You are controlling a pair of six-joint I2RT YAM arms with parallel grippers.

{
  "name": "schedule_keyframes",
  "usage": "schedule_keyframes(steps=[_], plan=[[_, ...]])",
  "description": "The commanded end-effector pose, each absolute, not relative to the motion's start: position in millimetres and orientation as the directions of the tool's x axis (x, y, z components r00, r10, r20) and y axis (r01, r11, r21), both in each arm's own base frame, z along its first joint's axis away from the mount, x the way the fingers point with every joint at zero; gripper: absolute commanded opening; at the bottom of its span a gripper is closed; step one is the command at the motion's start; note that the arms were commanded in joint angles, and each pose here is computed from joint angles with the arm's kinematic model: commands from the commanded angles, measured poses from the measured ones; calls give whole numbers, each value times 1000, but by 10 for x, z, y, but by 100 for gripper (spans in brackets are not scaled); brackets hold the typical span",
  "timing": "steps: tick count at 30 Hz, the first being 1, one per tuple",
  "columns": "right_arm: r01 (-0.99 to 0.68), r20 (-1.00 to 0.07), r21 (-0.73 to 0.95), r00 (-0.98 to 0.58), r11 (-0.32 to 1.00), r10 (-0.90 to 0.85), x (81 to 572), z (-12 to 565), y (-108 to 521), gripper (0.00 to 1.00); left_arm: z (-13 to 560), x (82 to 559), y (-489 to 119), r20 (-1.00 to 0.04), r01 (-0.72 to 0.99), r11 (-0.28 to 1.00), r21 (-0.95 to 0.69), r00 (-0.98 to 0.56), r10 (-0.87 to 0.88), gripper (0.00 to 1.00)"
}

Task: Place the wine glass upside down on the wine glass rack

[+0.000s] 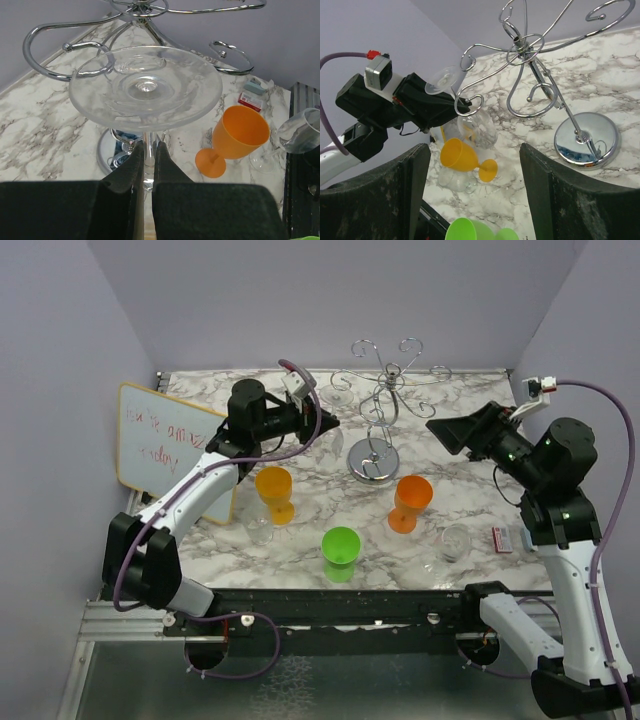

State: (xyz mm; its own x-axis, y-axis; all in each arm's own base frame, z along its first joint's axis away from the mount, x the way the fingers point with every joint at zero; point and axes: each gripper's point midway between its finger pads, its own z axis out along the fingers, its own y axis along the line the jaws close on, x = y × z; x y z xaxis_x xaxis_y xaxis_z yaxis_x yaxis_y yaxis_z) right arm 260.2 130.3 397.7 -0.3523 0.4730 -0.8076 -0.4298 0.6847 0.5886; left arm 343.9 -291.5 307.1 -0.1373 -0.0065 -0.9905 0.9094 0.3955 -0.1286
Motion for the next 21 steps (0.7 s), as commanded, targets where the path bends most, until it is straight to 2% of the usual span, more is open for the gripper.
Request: schedule_keyframes(steps=[1,6,12,21], plan=[[-426,-796,603,-385,675,468,2509,3905,1320,77,3399,3439,-3045,-998,947,318,-51,-37,-49,0],[-421,-789,610,-406,671,462,2469,3826,1332,77,3433,3481,-3141,-998,962,270,-41,-26,-59,0],[-392,-783,612,-419,687,459,2450,3721,1299,77,3394,3635,-3213,-997,957,287,-48,-30,-66,0],[-387,-780,615,-426,687,458,2428,3673,1298,77,3253,3668,-3301,-997,966,248,-72,-61,-53,0]])
